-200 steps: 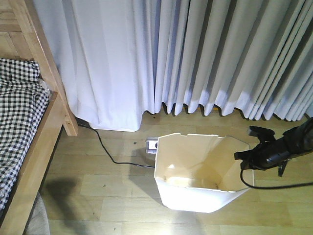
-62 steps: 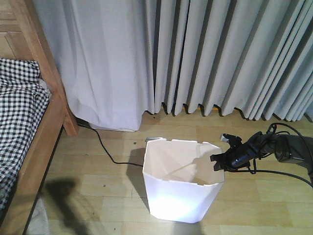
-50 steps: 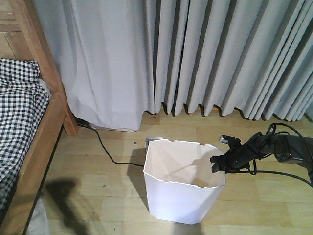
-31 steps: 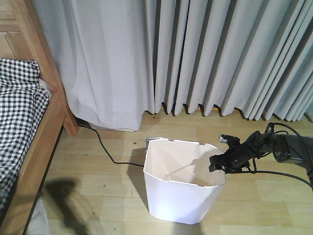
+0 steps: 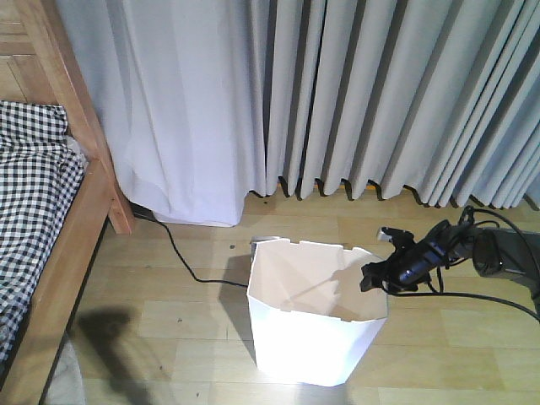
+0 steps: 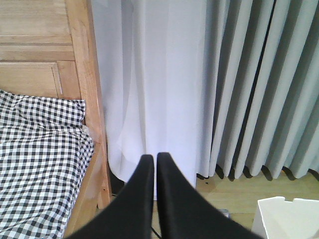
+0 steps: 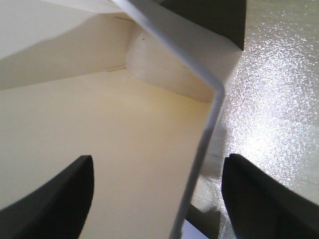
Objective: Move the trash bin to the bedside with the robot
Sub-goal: 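Open the right gripper and lift it away from the bin rim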
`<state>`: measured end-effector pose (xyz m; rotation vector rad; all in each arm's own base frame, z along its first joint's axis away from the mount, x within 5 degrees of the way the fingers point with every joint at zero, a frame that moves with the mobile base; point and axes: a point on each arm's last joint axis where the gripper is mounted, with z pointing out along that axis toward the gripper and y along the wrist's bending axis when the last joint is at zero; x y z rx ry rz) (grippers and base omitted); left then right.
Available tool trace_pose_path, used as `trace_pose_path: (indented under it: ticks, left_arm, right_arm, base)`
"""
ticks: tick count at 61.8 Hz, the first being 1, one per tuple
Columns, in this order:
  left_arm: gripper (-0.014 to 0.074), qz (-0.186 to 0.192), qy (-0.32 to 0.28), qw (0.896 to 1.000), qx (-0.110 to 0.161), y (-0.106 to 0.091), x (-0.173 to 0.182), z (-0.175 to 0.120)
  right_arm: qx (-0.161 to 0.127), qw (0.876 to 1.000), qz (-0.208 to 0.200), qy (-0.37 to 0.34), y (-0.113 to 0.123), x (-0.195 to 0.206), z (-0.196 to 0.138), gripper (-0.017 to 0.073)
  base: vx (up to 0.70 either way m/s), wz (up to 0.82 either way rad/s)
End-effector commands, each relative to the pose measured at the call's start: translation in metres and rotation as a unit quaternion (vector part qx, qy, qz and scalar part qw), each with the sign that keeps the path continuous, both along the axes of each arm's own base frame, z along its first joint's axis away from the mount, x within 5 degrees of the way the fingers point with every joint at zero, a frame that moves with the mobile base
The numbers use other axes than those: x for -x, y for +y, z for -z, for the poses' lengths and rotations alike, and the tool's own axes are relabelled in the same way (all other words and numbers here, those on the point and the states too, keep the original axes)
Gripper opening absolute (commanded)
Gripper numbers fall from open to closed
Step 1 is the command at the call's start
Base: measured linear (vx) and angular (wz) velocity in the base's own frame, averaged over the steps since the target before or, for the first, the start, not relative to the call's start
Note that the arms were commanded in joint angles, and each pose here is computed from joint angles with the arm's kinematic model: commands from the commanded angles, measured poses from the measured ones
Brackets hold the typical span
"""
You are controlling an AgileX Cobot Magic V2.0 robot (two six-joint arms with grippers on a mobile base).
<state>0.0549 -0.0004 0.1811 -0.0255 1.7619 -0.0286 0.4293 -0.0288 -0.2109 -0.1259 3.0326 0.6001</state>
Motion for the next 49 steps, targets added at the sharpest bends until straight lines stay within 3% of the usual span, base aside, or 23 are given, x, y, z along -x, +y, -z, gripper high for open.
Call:
trace_pose_path:
  ticks: [1,12,23,36,49]
  left_arm:
    - [-0.0006,-0.001,-0.033,0.999,0.004,0.000,-0.001,-0.001]
    - [-0.0006,-0.001,-0.033,0.999,0.004,0.000,-0.001,-0.001]
    - [-0.0006,-0.001,-0.033,0.999,0.004,0.000,-0.001,-0.001]
    - [-0.0006,-0.001,-0.033,0.999,0.004,0.000,-0.001,-0.001]
    - [-0.0006,-0.001,-0.033,0.999,0.004,0.000,-0.001,-0.001]
  right_arm:
    - [-0.002,0.999,0.000,-0.040,-0.003,-0.027,-0.046,0.0529]
    - [0.043,0.996,0.047,-0.061,-0.008,-0.008,-0.061,0.0529]
    - [0.058,0.995,0.014,-0.077,-0.005,0.017,-0.095,0.0529]
    - [0.106,0.987,-0.006,-0.124,-0.009,0.038,-0.166,0.0529]
    - [0.169,0.964,-0.005,-0.203,-0.014,0.063,-0.257,0.0529]
  base:
    - [0.00,-0.01]
    - [0.00,0.00]
    - [0.00,0.00]
    - [0.00,0.00]
    - [0.00,0.00]
